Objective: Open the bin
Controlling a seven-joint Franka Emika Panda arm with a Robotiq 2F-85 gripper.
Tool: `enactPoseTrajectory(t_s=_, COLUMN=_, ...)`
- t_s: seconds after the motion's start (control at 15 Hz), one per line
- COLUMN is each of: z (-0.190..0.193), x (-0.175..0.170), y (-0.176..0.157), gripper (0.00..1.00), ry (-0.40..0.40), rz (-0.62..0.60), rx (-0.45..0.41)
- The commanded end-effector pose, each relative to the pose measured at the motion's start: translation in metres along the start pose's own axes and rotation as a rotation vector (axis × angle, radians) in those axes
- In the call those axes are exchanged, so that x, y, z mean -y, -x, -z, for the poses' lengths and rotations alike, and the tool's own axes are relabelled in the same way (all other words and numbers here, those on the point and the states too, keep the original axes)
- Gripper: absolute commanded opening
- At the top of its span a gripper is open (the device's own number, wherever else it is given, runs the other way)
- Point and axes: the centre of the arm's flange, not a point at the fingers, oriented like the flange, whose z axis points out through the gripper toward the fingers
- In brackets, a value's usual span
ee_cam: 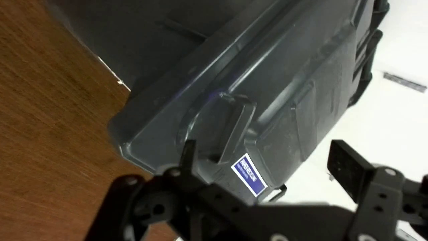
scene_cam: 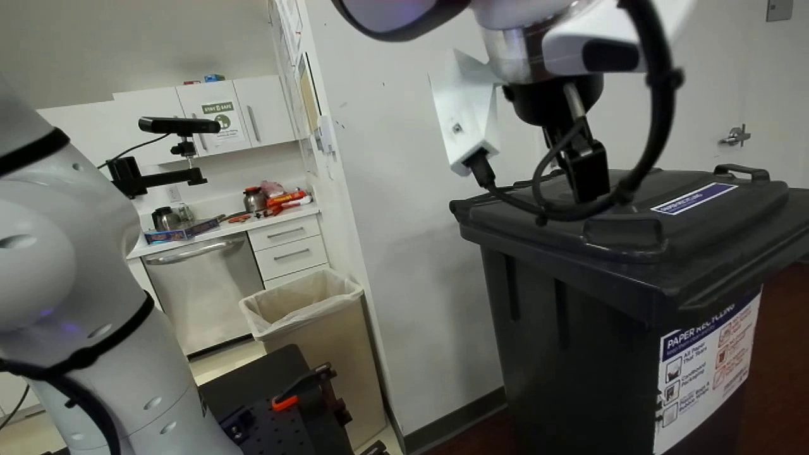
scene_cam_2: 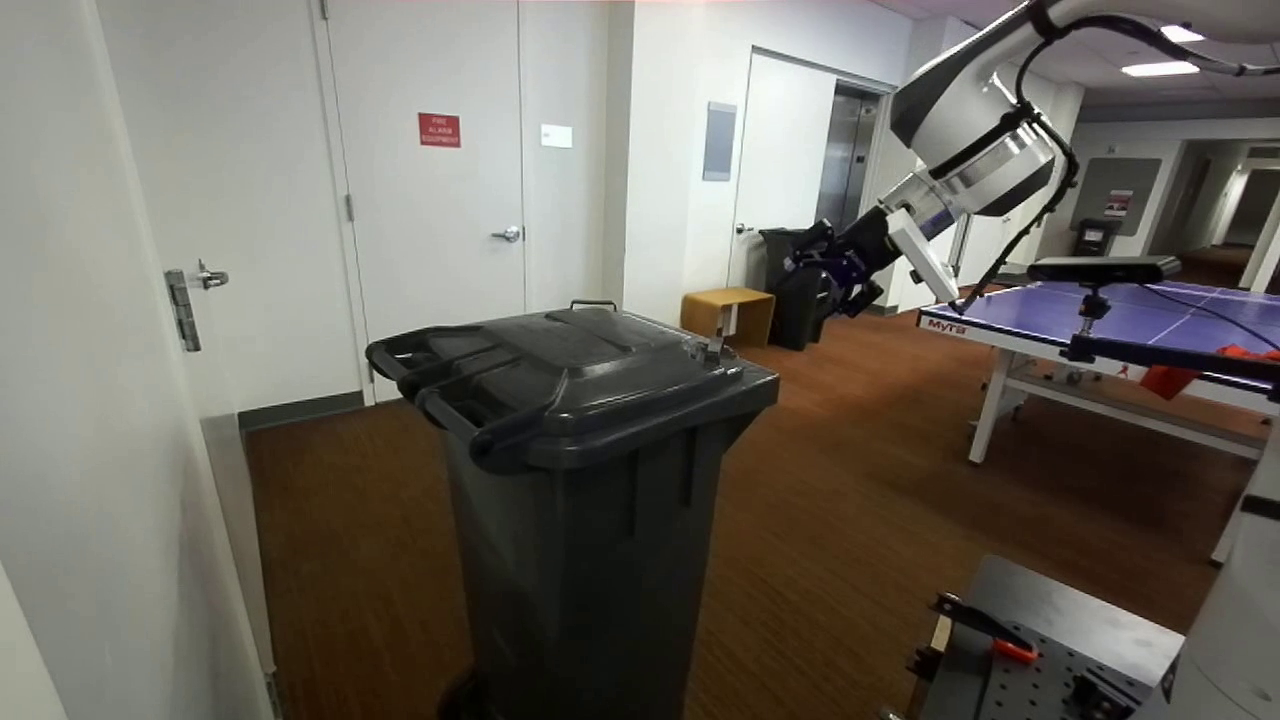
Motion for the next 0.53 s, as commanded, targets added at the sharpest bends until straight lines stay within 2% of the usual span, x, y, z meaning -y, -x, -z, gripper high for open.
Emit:
enactPoseTrajectory(t_s=0.0, z=-0.023, x=-0.032, y=-0.009, gripper=1.00, ry=-0.145, rz=-0.031, rx=-0.093)
enactPoseTrajectory(t_s=0.27, z=-0.039, x=-0.054, y=-0.003, gripper=1.00, ry=-0.252, rz=-0.088, rx=-0.115)
enactPoseTrajectory(t_s=0.33, z=-0.015, x=-0.042, y=0.005, gripper=1.00, ry=-0.223, rz=-0.072, rx=-0.129)
enactPoseTrajectory(t_s=0.47, z=-0.024, x=-0.051, y=0.008, gripper=1.00, ry=-0.239, rz=-0.090, rx=-0.121)
